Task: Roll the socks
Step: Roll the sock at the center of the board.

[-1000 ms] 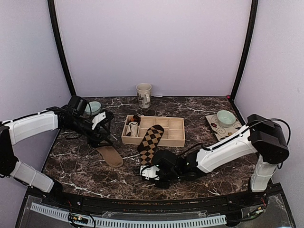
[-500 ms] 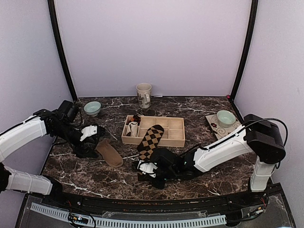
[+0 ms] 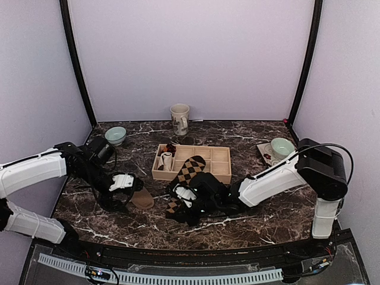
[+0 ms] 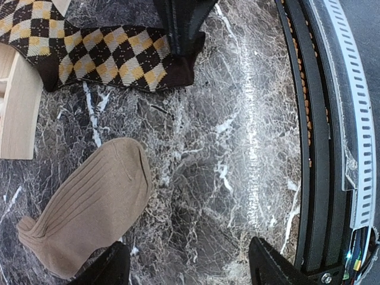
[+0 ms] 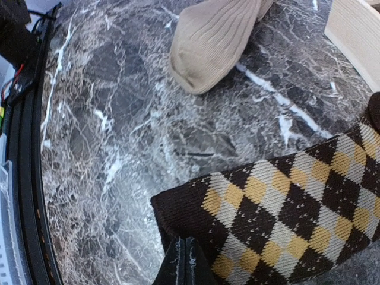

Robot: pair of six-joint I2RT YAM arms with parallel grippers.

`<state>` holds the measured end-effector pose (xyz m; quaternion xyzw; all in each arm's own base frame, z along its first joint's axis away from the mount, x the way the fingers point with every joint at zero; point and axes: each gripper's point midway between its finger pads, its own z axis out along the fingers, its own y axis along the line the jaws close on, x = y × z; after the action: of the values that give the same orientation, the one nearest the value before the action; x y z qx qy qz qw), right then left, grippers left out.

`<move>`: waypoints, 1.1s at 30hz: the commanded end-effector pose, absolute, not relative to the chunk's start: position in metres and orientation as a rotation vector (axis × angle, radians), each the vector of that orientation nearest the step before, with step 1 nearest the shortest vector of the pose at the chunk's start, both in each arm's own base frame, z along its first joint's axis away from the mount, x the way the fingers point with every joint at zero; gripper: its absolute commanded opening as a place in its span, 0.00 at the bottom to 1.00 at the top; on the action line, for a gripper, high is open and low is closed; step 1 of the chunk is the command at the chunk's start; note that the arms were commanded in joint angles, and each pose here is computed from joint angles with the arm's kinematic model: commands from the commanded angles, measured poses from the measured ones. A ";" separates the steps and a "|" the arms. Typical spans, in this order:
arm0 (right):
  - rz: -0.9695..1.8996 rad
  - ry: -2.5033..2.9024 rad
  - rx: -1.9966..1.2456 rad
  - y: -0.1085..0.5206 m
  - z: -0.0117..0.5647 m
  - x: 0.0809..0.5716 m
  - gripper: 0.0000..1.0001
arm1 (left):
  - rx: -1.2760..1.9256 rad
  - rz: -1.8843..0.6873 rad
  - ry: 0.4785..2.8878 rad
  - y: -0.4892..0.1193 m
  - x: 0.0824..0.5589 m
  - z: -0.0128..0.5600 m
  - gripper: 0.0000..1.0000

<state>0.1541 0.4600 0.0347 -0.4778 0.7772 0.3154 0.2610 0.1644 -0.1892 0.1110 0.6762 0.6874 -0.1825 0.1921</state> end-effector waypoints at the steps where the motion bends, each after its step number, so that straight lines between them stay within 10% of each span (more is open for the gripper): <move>1: 1.136 2.157 -1.134 0.474 0.049 0.165 0.00 | 1.986 -0.463 1.903 -0.193 0.169 0.112 0.71; 33: 1.462 2.392 -0.858 0.453 0.013 0.181 0.00 | 1.983 -0.374 1.827 -0.296 0.171 0.071 0.32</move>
<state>0.1762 0.4601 0.0223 -0.3145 0.8043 0.4907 0.1157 0.1661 -0.2963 0.0677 0.7286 0.6512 -0.1385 0.1610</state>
